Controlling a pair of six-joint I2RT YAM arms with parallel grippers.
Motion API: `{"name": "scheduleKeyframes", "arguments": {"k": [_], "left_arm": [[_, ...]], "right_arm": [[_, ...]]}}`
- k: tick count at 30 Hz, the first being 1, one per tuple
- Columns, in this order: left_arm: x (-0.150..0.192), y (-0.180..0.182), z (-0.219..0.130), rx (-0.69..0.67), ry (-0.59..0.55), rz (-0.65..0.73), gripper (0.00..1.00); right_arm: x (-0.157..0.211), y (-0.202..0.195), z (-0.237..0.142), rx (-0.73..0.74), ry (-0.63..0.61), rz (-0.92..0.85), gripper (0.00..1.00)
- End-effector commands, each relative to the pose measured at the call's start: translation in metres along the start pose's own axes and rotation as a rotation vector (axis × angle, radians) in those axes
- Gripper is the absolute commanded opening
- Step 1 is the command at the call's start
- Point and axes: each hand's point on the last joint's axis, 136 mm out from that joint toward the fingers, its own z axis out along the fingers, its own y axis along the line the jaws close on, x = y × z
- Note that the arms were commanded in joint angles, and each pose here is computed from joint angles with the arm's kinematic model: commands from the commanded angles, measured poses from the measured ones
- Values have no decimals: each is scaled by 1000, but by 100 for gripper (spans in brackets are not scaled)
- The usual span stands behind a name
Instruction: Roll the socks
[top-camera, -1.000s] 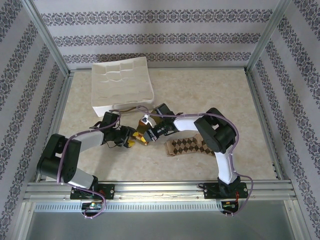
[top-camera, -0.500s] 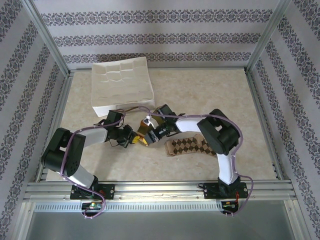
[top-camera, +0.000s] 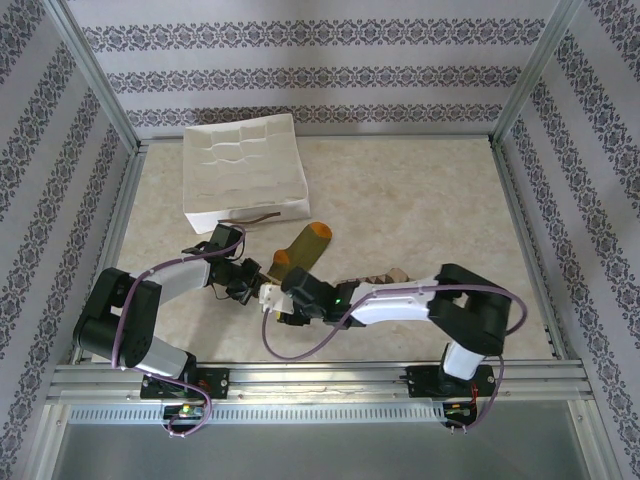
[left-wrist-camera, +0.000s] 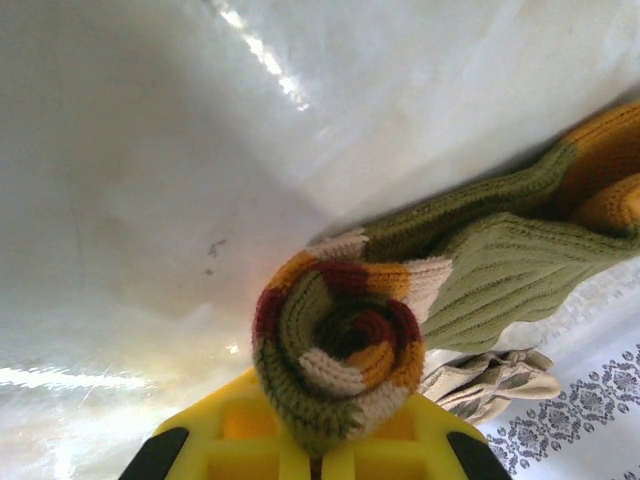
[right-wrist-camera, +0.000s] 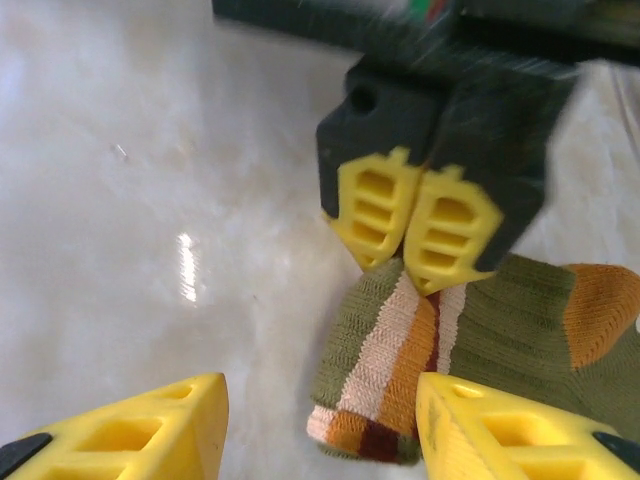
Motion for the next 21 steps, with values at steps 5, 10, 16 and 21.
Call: {"name": "scheduleKeyframes", "arguments": {"k": [5,10,16,21], "left_arm": [[2,41,6,-161,0,-69,0],[3,36,4,-144,-2,-60,0],[0,14,-12,-68,-45,-28,27],[-6,-1,-33,4,-98,-29,64]], "right_arm": [[10,-41,33,253,148,-172,49],[24,-33,43,198,187,-148,19],[46,-18,43,21,212,27,0],[52,-5,39,-168,174,210,0]]}}
